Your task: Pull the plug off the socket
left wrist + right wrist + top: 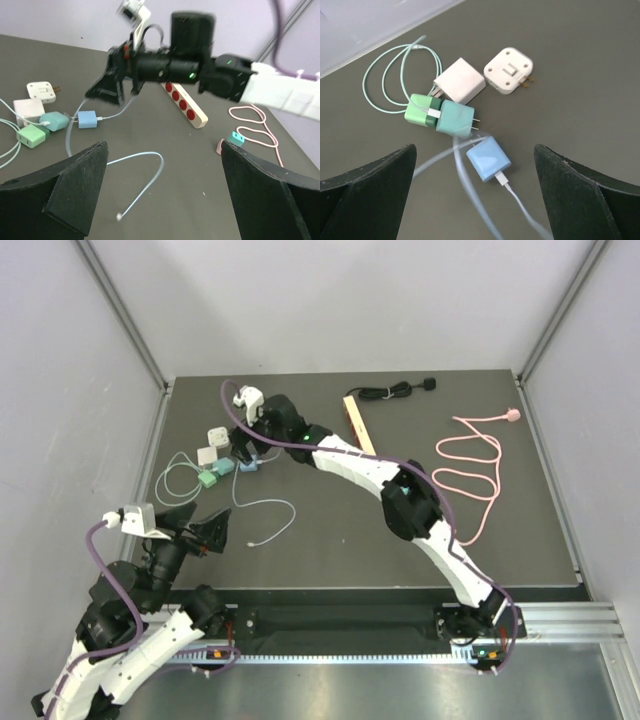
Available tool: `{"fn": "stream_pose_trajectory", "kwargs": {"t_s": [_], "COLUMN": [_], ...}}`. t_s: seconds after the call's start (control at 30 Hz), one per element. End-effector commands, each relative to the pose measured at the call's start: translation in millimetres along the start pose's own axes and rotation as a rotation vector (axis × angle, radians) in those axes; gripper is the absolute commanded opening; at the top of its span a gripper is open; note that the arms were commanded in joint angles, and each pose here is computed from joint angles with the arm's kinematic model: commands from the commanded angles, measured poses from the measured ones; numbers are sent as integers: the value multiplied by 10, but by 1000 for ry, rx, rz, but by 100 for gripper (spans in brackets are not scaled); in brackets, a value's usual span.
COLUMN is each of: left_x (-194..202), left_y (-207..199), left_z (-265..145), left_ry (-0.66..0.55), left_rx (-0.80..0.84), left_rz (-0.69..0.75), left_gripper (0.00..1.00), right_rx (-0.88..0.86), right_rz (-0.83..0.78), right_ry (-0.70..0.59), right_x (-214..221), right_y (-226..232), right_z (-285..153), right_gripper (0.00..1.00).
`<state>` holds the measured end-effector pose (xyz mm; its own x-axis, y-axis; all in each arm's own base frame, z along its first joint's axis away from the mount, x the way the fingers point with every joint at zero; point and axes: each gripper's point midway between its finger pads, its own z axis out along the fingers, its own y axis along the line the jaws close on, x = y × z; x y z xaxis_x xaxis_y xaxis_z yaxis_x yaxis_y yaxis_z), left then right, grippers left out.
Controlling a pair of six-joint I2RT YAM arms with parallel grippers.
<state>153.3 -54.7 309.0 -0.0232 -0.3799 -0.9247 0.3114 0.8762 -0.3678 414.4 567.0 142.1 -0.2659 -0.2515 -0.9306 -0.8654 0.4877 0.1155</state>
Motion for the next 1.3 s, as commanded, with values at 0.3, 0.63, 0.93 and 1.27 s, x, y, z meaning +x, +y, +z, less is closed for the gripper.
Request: {"fn": "stream_pose_trajectory", "kwargs": {"t_s": [0.3,0.63,0.93,1.27], "left_x": [25,540,1161,1707], "left_y": [-122,-678,-1409,-1675], "left_z": [-31,355,812,1433], "left_ry": [25,230,481,612], "left_rx": [41,224,492,452], "left_rz": [-130,-65,28,-20], "left_gripper": [99,99,97,95], "right_rx": [-213,-390,-72,237], "right_rz": [-511,-672,-390,-212], "right_ry": [168,227,286,436], "right_x": [-203,-277,387,1587], "right_y": [112,41,-645,-967], "right_z": [-1060,-2376,-3630,-4351], "right_gripper": [100,100,100,100]}}
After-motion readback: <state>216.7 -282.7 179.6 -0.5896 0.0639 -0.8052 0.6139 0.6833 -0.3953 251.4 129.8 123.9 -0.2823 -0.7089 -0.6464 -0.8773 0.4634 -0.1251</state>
